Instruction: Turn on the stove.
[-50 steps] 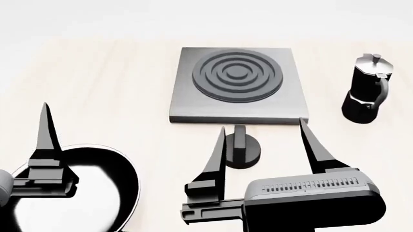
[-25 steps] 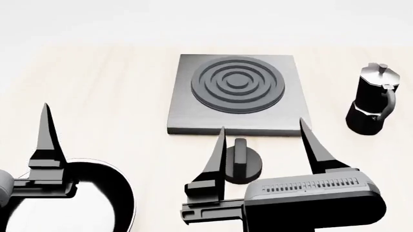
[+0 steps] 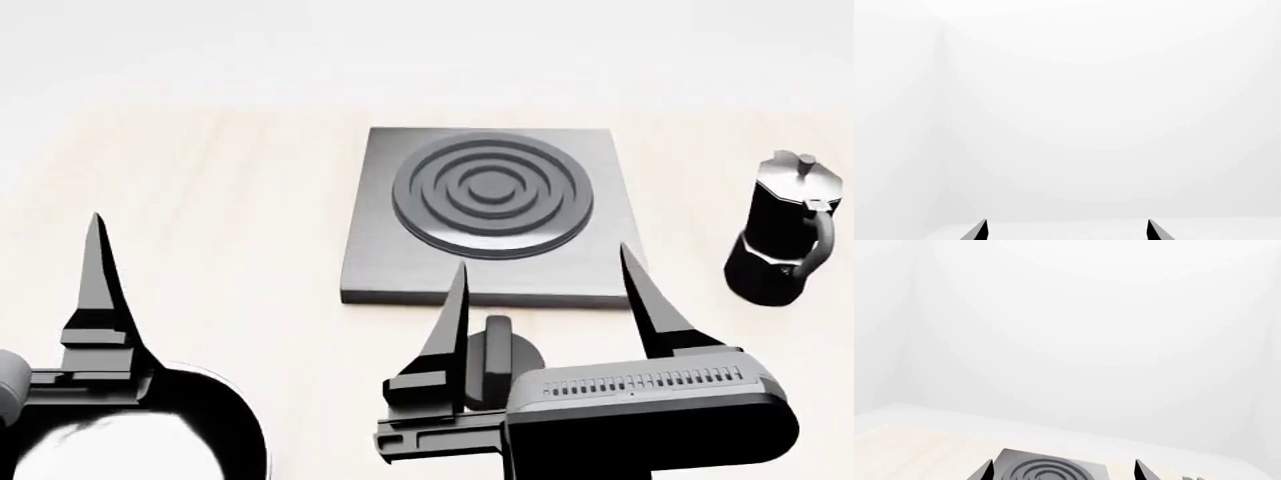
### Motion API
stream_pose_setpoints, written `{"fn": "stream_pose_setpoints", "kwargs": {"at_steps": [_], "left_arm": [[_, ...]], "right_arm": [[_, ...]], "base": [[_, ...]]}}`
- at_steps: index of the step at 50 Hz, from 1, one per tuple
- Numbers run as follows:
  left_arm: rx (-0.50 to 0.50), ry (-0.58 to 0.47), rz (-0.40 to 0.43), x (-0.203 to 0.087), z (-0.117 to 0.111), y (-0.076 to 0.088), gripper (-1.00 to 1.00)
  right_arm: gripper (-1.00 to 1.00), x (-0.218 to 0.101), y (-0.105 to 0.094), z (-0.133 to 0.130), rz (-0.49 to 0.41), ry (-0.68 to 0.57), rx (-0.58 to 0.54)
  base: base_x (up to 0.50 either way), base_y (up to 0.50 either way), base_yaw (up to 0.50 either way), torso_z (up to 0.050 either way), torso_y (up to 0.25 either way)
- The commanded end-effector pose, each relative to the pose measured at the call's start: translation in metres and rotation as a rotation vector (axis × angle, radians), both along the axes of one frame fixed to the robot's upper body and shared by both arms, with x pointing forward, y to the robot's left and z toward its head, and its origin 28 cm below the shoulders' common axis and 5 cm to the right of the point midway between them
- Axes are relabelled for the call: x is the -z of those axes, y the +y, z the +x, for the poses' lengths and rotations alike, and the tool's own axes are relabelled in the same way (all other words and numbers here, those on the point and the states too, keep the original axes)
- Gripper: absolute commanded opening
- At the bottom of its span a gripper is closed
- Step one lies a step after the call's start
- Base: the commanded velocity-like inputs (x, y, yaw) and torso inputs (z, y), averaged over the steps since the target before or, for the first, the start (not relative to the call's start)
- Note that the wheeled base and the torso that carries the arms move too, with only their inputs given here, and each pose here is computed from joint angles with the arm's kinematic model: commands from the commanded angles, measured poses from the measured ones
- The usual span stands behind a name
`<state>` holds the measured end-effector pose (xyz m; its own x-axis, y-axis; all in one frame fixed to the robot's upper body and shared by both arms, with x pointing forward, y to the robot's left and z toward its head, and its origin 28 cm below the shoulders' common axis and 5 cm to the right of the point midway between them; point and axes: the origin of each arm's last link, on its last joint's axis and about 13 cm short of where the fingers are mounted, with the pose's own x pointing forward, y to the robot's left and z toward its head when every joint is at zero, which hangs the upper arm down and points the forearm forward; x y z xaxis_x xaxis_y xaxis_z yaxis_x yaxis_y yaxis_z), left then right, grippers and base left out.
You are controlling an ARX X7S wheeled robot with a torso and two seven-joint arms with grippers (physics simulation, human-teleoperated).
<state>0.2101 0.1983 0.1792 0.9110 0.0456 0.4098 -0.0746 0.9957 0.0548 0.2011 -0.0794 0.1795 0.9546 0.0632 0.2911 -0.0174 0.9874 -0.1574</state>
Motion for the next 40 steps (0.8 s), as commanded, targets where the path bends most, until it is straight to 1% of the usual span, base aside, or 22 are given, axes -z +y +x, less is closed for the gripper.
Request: {"fn": "stream_pose_setpoints", "kwargs": {"at_steps": [1,33,35,40], "left_arm": [[0.0,0.001,-0.001,0.0002,0.0,0.0002,1.0],[0.0,0.0,0.0,-0.0001,-0.0007,0.0001,1.0],[-0.001,0.0,-0.001,0.0,-0.0006,0.0006,1.0],[-0.001,0.0,-0.001,-0.0007,-0.0007,0.0004,1.0]], "right_arm": [[1.0,0.0,0.0002,-0.0002,0.0,0.0,0.0],[1.0,0.0017,0.0005,0.0013,0.0,0.004,0.003],[1.0,0.0028,0.0003,0.0019,0.016,0.01,0.0],[1.0,0.0058,0.0002,0.0045,0.018,0.03,0.004]], "base": [[0.12,0.0,0.0,0.0,0.0],[0.12,0.0,0.0,0.0,0.0],[0.03,0.0,0.0,0.0,0.0],[0.0,0.0,0.0,0.0,0.0]]}}
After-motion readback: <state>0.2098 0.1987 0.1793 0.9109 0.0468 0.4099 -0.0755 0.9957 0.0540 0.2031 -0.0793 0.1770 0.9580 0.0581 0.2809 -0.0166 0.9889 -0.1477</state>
